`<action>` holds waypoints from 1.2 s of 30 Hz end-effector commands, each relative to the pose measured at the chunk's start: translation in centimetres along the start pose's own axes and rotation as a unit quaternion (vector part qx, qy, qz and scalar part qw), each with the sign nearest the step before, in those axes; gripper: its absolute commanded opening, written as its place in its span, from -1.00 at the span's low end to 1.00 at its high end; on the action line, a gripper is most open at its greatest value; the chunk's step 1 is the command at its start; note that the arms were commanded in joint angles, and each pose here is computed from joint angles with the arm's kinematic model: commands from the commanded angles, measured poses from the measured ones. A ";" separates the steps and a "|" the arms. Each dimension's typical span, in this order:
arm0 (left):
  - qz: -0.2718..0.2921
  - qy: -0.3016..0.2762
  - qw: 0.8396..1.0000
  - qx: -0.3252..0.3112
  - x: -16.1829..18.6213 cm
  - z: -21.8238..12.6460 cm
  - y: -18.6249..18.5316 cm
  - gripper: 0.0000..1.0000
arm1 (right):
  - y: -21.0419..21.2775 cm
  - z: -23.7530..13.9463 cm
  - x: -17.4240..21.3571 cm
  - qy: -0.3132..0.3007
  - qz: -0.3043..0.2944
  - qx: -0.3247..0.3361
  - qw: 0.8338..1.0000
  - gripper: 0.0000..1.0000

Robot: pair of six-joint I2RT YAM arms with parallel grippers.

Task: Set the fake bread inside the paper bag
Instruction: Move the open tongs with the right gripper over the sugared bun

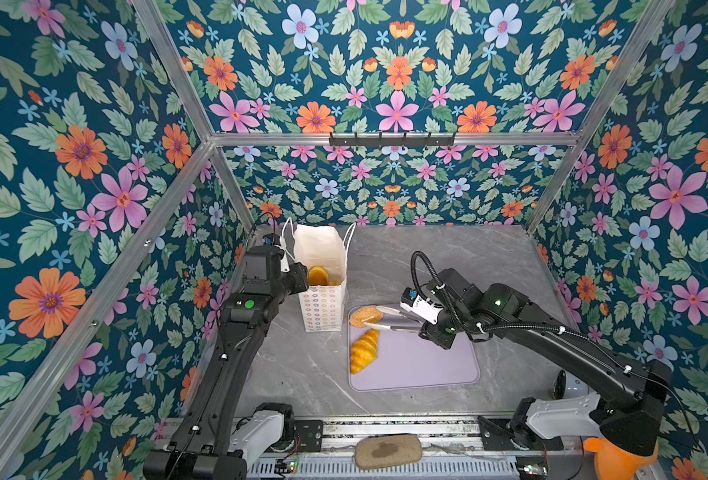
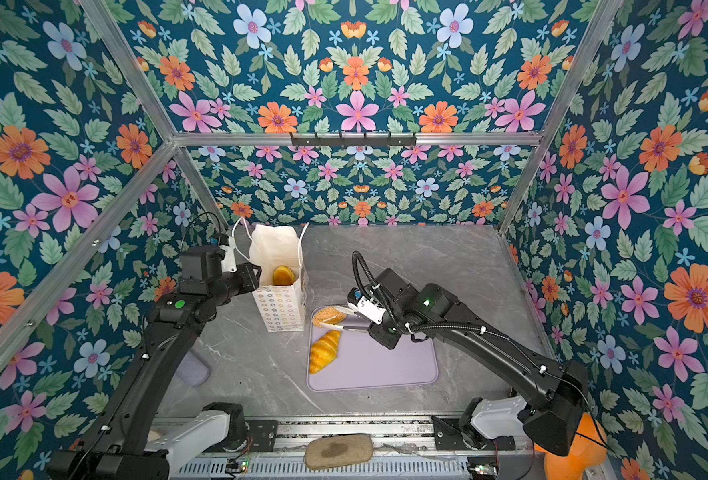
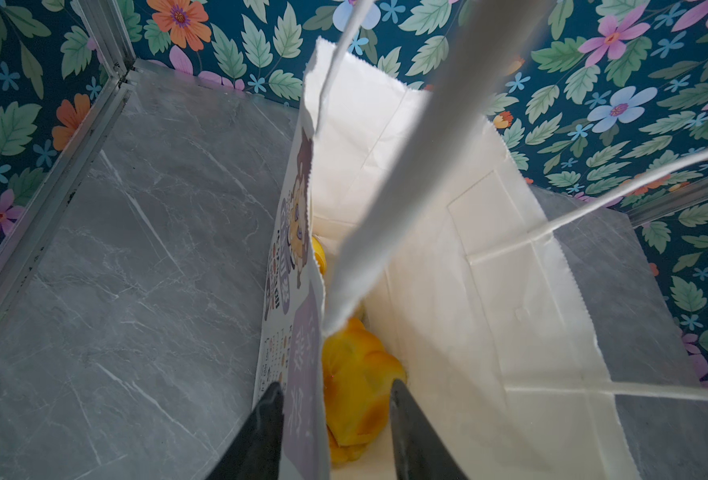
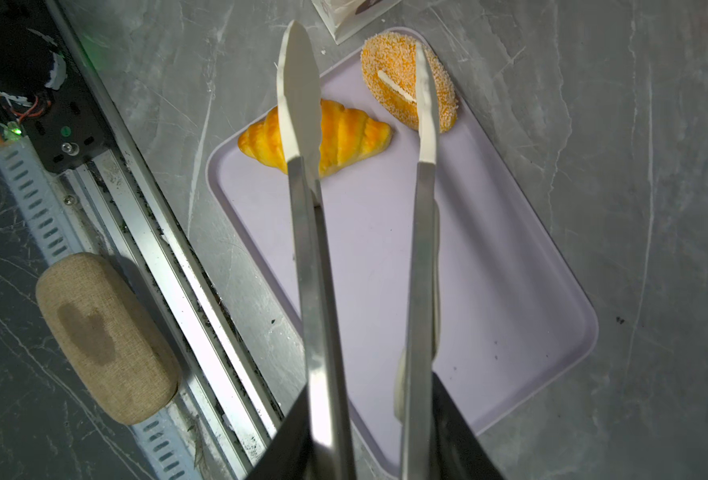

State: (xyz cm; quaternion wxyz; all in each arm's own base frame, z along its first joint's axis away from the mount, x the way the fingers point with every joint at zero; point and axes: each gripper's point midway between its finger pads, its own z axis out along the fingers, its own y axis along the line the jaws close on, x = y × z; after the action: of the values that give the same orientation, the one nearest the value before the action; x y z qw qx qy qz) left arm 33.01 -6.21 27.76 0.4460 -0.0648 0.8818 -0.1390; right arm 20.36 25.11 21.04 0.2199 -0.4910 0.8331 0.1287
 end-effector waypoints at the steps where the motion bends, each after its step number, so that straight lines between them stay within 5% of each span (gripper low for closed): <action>1: 0.007 -0.007 1.000 0.009 -0.5 0.0 -0.4 -0.14 | -1.3 0.0 -2.6 -0.061 -0.032 -0.019 0.997 -0.25; 6: 0.009 -0.007 1.000 0.003 -0.5 0.1 -0.2 -0.14 | -3.5 0.5 -2.9 -0.077 -0.090 -0.027 0.993 -0.23; 19: 0.014 -0.016 1.000 -0.001 -0.7 -0.2 0.0 -0.17 | -9.3 5.7 -0.9 0.028 -0.125 -0.011 0.992 -0.23; 36: 0.015 -0.012 1.000 0.020 -0.5 0.3 -0.7 -0.26 | -10.0 7.9 0.5 0.057 -0.156 -0.033 0.986 -0.25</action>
State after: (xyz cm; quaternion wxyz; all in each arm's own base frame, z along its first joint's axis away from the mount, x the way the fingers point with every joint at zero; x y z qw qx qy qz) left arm 33.22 -6.51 27.67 0.4512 -0.0512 0.8796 -0.1418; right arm 31.21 23.22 13.63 0.1702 -0.6150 0.7650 0.0870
